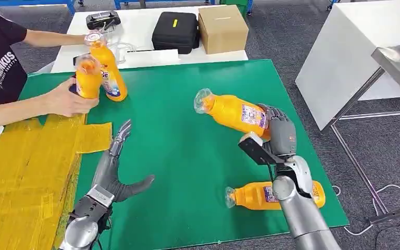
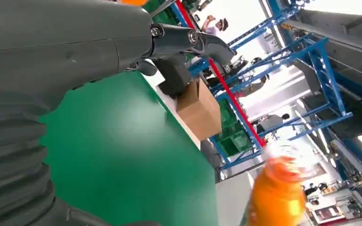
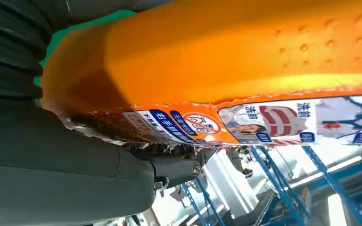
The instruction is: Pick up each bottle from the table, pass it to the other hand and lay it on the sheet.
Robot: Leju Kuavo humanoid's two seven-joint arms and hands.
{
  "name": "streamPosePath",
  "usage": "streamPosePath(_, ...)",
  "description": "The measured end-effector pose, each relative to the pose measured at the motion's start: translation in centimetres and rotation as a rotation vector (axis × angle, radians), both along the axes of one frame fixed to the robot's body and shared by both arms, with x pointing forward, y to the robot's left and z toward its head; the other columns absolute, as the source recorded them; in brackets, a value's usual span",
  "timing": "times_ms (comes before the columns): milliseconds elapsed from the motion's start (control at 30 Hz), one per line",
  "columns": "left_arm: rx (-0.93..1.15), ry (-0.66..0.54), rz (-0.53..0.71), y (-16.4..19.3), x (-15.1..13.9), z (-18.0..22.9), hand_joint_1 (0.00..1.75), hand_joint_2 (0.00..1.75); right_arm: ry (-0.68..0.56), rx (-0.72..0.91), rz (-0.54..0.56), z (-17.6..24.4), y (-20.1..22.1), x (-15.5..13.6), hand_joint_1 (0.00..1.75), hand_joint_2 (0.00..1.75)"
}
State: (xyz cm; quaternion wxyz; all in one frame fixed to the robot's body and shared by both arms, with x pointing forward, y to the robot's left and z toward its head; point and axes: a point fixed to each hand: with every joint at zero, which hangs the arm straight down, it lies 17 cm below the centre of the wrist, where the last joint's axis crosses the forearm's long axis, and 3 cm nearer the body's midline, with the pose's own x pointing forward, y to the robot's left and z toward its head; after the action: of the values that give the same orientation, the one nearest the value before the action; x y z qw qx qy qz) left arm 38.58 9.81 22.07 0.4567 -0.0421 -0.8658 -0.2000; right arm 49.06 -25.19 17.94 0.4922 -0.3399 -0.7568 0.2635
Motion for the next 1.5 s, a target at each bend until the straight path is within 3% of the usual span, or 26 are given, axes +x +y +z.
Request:
streamPosePath(233,-0.003,0.027,-0.016,-0.6,0.8,-0.3,0.0,1.75,0.138,0.405,0.298,-0.5,6.4,-1.3,1.75,1.75)
streamPosePath(400,-0.024,0.073,-0.032,-0.7,1.8,-1.0,0.0,1.75,0.219,0.513,0.473,-1.3,12.0,-3.2,1.75,1.75)
streamPosePath(800,-0.029,0.105,-0.041,-0.8,2.4,-1.7,0.0,1.75,0.283,0.563,0.548,-2.2,14.5,-4.2,1.75,1.75)
streamPosePath(1133,-0.093,0.203,-0.109,-2.1,4.1,-2.5,0.0,1.75,0.444,0.654,0.708,-5.3,22.0,-7.3,1.75,1.75)
streamPosePath(1500,-0.171,0.329,-0.229,-3.9,4.7,-3.6,0.0,1.75,0.476,0.63,0.794,-5.0,27.4,-8.9,1.75,1.75)
